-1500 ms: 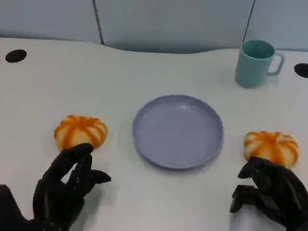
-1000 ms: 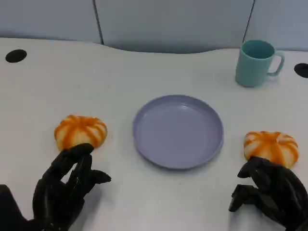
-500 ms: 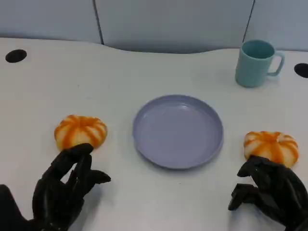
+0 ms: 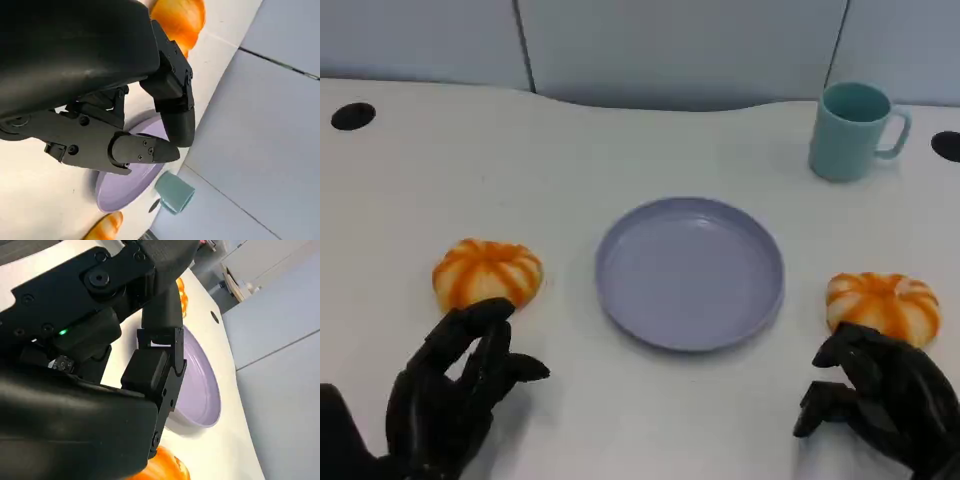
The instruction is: Grasp the bread from the table and place it into the plate.
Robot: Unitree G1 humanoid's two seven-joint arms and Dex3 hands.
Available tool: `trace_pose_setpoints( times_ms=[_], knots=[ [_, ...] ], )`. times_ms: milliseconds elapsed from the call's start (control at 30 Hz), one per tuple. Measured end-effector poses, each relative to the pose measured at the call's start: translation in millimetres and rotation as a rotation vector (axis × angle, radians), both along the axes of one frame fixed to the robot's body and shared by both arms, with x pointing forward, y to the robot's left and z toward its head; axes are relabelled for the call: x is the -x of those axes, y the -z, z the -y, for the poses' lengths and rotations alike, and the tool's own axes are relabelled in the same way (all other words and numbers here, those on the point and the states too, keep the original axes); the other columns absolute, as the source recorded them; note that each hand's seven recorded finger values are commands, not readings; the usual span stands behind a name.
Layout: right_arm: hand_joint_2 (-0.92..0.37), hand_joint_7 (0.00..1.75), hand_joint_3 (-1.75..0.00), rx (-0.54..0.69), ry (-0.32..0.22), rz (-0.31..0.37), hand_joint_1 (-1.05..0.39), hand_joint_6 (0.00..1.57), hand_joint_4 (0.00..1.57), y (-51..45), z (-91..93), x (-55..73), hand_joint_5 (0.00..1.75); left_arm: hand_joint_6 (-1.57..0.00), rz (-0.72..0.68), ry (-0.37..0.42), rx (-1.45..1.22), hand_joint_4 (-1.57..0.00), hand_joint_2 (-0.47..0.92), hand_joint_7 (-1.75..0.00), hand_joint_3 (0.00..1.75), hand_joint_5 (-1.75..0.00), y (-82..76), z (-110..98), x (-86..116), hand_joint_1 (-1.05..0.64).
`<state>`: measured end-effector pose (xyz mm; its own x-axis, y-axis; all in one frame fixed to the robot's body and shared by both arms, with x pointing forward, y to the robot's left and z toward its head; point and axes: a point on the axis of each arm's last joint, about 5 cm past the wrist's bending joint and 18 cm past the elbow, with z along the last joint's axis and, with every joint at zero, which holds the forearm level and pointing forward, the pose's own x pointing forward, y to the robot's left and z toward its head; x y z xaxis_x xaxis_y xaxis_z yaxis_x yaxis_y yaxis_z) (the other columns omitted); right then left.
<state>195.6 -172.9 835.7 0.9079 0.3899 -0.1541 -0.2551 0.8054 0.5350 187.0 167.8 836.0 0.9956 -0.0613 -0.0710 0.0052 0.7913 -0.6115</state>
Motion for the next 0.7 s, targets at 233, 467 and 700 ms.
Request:
trace_pose_setpoints(
  times_ms=[233,467,700],
  knots=[
    [-0.77,0.88,-0.01,0.001,-0.002,-0.001,-0.88,1.21,1.45,0.0,-2.1,-0.1,0.82,-0.57,0.232,0.062,-0.432,-0.49,0.92,-0.08,0.19,-0.84,-8.6,-11.6,-3.5,-0.43],
    [-0.77,0.9,0.0,-0.002,-0.002,-0.002,-0.89,1.21,1.44,1.0,-2.0,0.2,0.83,-0.44,0.432,0.148,-0.925,-0.31,0.92,0.0,0.07,-0.54,-33.6,-26.5,-10.9,-0.47],
    [-0.76,0.9,0.0,0.0,0.004,-0.004,-0.89,1.21,1.44,0.8,-1.9,-0.1,0.83,-0.39,0.623,0.141,-1.395,-0.25,0.92,0.0,0.01,-0.4,-67.0,-34.3,-22.8,-0.55]
  ],
)
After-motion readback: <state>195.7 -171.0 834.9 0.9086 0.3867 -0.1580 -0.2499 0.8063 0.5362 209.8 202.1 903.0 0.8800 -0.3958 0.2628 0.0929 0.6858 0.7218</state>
